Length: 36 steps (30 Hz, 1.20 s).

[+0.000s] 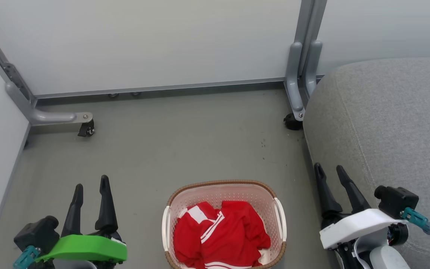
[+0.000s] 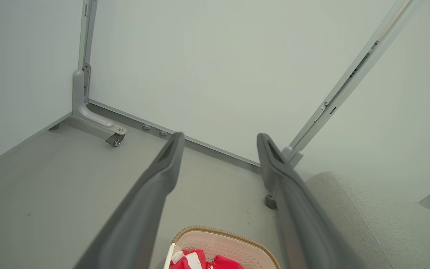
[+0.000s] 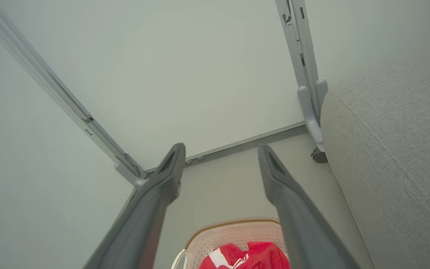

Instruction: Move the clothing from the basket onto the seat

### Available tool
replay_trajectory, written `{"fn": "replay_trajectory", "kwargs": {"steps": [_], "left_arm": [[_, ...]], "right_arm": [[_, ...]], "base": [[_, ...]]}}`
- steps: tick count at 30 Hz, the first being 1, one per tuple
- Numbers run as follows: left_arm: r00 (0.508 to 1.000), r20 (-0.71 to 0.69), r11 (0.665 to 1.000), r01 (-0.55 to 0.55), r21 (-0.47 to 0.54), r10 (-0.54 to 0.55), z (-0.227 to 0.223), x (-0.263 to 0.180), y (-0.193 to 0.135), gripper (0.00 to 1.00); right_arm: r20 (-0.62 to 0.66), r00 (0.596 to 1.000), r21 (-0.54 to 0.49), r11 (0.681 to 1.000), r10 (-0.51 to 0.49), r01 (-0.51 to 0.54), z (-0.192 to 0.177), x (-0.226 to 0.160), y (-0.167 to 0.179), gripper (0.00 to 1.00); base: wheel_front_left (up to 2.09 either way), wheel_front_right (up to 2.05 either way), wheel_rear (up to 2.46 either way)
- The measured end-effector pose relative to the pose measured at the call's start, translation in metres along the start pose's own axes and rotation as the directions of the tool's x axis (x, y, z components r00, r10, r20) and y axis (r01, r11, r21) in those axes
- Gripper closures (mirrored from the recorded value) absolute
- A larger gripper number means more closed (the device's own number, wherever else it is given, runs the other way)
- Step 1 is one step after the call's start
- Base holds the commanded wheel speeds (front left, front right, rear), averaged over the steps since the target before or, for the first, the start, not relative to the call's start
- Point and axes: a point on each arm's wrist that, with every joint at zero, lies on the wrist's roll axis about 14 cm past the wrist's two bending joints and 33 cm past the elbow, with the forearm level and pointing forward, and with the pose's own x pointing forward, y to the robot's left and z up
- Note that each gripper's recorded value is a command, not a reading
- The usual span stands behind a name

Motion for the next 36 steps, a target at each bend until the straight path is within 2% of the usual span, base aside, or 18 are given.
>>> {"fn": "replay_trajectory", "kwargs": {"steps": [18,36], "left_arm": [[0.997,0.018,0.980,0.071,0.185,-0.076,0.000,-0.006,-0.017,0.00],[0.989,0.027,0.940,0.128,0.316,-0.144,-0.002,-0.014,-0.032,0.00]], "right_arm": [[0.034,0.999,-0.167,0.986,0.001,0.005,0.008,-0.005,-0.005,0.00],[0.032,0.998,-0.322,0.946,0.056,-0.043,0.006,-0.011,0.007,0.00]], "base": [[0.00,0.00,0.00],[0.00,0.00,0.00]]}}
